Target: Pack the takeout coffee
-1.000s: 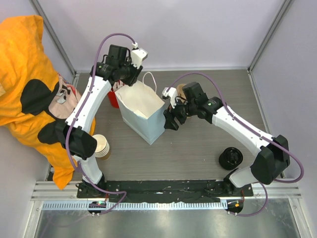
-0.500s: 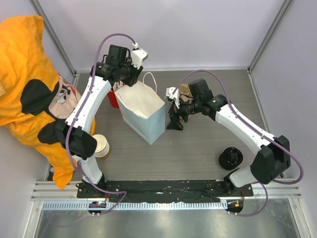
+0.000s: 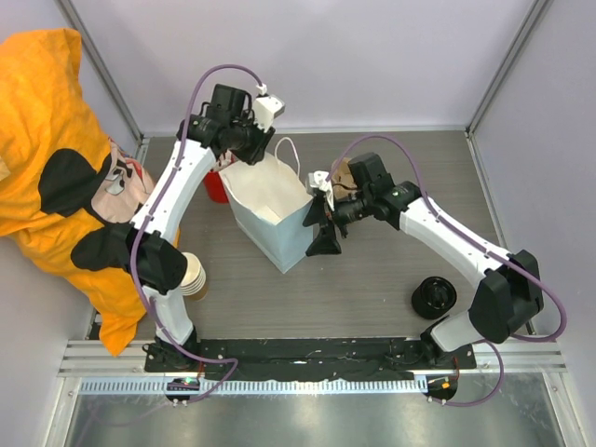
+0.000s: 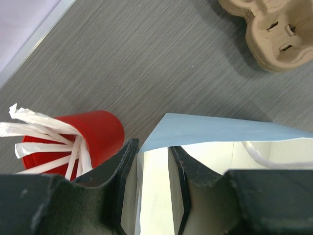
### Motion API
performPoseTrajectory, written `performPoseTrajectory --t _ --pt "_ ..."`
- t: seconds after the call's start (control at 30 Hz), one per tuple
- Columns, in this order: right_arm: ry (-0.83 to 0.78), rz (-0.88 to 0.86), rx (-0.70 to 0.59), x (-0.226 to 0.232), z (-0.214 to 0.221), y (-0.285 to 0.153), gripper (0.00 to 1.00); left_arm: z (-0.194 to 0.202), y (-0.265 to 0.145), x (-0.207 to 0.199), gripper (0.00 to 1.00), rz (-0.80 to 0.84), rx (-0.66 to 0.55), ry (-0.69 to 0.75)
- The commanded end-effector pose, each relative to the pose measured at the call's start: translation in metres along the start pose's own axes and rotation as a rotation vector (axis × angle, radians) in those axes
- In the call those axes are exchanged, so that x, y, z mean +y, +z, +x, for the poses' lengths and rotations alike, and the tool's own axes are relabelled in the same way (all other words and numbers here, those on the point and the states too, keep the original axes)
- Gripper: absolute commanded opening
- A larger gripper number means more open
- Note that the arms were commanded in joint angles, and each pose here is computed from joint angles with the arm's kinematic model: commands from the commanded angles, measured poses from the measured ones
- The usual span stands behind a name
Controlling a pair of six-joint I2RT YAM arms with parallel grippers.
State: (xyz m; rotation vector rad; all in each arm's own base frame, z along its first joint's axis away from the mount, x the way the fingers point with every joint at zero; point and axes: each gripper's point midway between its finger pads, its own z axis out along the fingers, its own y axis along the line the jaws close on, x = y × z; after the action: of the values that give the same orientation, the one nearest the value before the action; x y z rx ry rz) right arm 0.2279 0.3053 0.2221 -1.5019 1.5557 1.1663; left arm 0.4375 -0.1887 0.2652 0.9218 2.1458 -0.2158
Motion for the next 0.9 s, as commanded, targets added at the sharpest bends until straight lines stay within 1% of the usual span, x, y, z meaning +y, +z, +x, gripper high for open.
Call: performPoseTrajectory --t 0.0,0.03,0.1,0.13,0.17,0.2,0.3,0.47,0.57,0.67,0.8,0.83,0.87 --pt "-0.043 -0.087 -0.021 0.029 -0.013 0.004 0.90 -0.025 -0.004 -0.008 0.34 0.019 -0.061 0.028" --pt "-0.062 -0.081 -0.010 0.030 -0.015 0.003 0.90 -0.026 -0.004 -0.008 0.34 0.019 -0.060 0.033" --pt "-0.073 -0.002 0.031 0.021 -0.020 -0.006 0.90 -0.030 -0.004 -0.006 0.34 0.013 -0.061 0.037" --pt "-0.103 0.029 0.050 0.018 -0.022 -0.011 0.90 -0.031 -0.004 -0.006 0.33 0.014 -0.062 0.040" --pt "-0.094 0.083 0.101 0.011 -0.015 -0.017 0.90 -0.033 -0.004 -0.005 0.33 0.010 -0.068 0.046" --pt "-0.107 0.108 0.108 0.010 -0.018 -0.024 0.90 -0.034 -0.003 -0.006 0.33 0.013 -0.071 0.049" --pt "-0.119 0.152 0.144 0.008 -0.009 -0.039 0.90 -0.038 0.001 -0.008 0.33 0.030 -0.084 0.062" --pt "-0.112 0.208 0.179 0.002 0.006 -0.053 0.90 -0.044 0.013 -0.015 0.33 0.049 -0.085 0.087" --pt "-0.104 0.286 0.160 -0.017 0.004 -0.068 0.90 -0.049 0.020 -0.015 0.33 0.044 -0.093 0.094" --pt "-0.092 0.296 0.111 -0.031 0.003 -0.070 0.90 -0.054 0.023 -0.013 0.34 0.041 -0.106 0.093" --pt "-0.048 0.241 0.020 -0.041 0.003 -0.049 0.90 -0.057 0.028 -0.014 0.34 0.041 -0.110 0.096" --pt "-0.009 0.235 -0.002 -0.042 0.002 -0.045 0.90 -0.058 0.029 -0.014 0.34 0.041 -0.115 0.094" --pt "-0.023 0.228 -0.037 -0.047 -0.004 -0.042 0.90 -0.058 0.030 -0.013 0.34 0.038 -0.115 0.092"
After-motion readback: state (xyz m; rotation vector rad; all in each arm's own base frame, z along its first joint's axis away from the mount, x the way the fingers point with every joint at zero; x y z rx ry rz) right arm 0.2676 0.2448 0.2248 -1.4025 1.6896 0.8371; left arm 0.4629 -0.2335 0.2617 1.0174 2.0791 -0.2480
